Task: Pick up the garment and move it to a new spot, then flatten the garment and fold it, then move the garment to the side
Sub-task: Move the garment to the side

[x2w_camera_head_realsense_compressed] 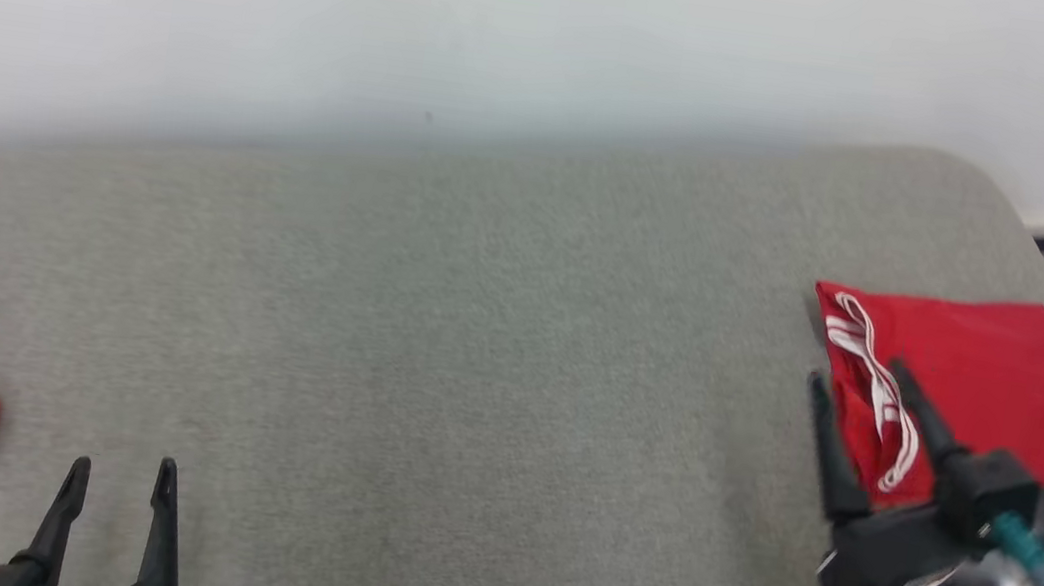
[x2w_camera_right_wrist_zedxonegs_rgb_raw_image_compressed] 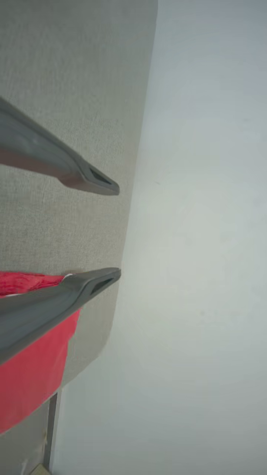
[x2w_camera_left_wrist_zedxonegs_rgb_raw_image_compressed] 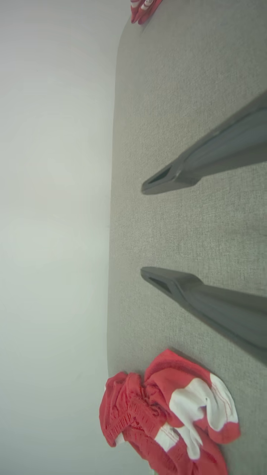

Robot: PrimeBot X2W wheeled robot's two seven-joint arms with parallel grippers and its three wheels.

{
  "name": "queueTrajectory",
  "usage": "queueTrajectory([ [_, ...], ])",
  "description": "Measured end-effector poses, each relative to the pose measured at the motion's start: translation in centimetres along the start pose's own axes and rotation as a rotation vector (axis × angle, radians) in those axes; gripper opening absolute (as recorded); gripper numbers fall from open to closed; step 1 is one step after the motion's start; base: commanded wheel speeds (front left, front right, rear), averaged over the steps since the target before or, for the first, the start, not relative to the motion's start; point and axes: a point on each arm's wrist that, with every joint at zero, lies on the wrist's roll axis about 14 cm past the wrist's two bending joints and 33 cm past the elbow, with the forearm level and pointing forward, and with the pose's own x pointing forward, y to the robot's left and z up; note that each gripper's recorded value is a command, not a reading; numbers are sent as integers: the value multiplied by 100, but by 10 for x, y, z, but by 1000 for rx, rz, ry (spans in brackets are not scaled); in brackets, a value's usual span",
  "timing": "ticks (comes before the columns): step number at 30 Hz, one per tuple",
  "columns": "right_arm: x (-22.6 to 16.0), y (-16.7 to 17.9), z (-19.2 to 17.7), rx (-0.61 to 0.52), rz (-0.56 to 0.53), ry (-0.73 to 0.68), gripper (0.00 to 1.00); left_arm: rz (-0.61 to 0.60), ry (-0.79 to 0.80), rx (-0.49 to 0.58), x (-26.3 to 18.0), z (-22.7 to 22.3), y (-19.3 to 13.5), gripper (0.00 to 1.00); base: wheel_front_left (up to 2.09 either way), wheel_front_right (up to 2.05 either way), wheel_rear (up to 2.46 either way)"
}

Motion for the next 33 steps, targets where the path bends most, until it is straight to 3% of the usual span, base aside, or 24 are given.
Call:
queueTrajectory([
  [11, -34, 50, 9, 135, 11, -72, 100, 71, -42, 29, -42, 17, 23, 100, 0, 0, 0],
  [33, -57, 52, 1, 207, -63, -65, 100, 77, -43, -11, -50, 17, 19, 100, 0, 0, 0],
])
